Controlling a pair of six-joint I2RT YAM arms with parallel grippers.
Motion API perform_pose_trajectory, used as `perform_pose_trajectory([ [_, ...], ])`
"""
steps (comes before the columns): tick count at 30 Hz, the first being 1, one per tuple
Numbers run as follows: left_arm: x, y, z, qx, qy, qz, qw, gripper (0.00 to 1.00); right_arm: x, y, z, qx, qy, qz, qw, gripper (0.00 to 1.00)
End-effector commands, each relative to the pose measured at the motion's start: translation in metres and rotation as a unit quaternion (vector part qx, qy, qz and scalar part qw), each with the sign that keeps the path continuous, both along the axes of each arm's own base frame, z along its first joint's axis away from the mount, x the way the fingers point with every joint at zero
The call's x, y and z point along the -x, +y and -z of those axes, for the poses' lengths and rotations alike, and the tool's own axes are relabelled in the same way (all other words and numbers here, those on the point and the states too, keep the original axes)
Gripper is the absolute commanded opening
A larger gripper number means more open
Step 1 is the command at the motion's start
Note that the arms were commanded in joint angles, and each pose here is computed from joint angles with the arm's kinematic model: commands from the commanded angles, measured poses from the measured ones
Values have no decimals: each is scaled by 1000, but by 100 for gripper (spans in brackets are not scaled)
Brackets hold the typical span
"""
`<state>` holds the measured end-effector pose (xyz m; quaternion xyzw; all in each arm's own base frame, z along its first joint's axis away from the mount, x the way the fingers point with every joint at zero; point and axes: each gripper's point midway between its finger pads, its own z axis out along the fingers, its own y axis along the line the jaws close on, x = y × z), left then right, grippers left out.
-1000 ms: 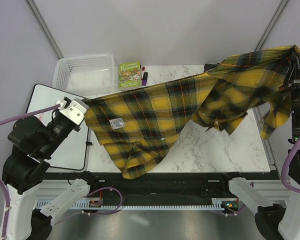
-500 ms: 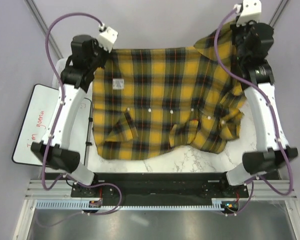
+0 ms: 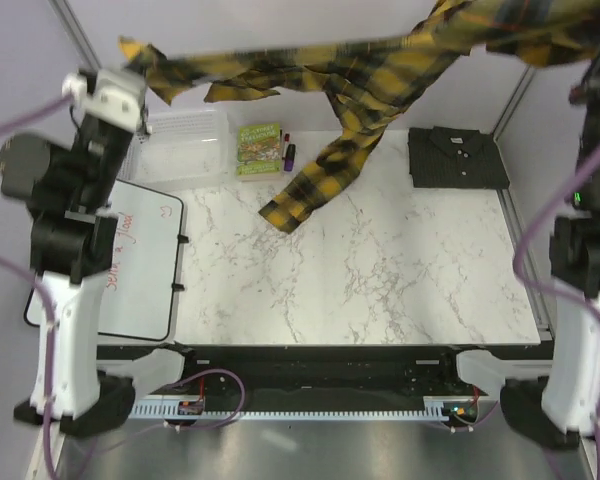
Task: Fold and stack the long sleeve shirts
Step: Flatten the shirt out
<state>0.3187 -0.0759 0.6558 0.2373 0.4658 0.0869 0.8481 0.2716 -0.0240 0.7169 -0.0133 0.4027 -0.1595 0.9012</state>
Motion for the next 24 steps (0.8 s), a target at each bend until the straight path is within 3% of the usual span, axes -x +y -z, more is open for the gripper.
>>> perform_pose_trajectory([
  [1, 41, -15, 107, -103, 59, 55, 991, 2, -10, 12, 110, 96, 141, -3, 985, 0],
  [2, 40, -24, 165, -128, 114, 85, 982, 2, 14, 14, 126, 127, 154, 0, 980, 0],
  [3, 48, -27, 197, -154, 139, 98, 973, 2, 14, 18, 155, 163, 184, -3, 969, 0],
  [4, 61, -31, 242, -182, 188, 124, 957, 2, 1, 16, 213, 174, 249, -3, 953, 0],
  [6, 99, -42, 316, -229, 223, 188, 929, 2, 15, 17, 261, 250, 302, 4, 920, 0],
  [7, 112, -43, 339, -238, 237, 203, 920, 3, 10, 16, 317, 260, 368, -11, 893, 0],
  [8, 131, -45, 388, -245, 286, 231, 897, 3, 18, 19, 339, 302, 389, -18, 870, 0],
  [9, 139, -44, 408, -265, 294, 241, 886, 3, 21, 24, 367, 329, 420, -40, 845, 1],
  [10, 148, -44, 431, -274, 316, 254, 872, 6, 29, 31, 416, 351, 472, -81, 805, 4],
  [11, 163, -44, 468, -278, 361, 277, 846, 10, 36, 34, 433, 364, 488, -98, 788, 6],
  [12, 176, -43, 480, -301, 357, 291, 835, 15, 42, 38, 446, 401, 494, -117, 762, 14],
  [13, 190, -45, 491, -315, 359, 318, 819, 30, 60, 46, 470, 417, 524, -162, 725, 39],
  [14, 207, -42, 508, -324, 385, 333, 798, 35, 67, 50, 476, 427, 533, -181, 708, 54],
  [15, 211, -40, 509, -327, 381, 330, 799, 40, 72, 52, 477, 442, 534, -193, 695, 70],
  [16, 211, -36, 511, -331, 386, 320, 799, 58, 84, 54, 476, 445, 548, -210, 677, 98],
  [17, 210, -33, 507, -335, 385, 310, 803, 67, 87, 55, 474, 449, 549, -217, 670, 98],
  [20, 198, -26, 499, -345, 391, 281, 806, 70, 88, 49, 464, 454, 563, -209, 658, 98],
  [24, 175, -27, 497, -305, 452, 268, 794, 74, 71, 57, 455, 403, 581, -229, 669, 98],
])
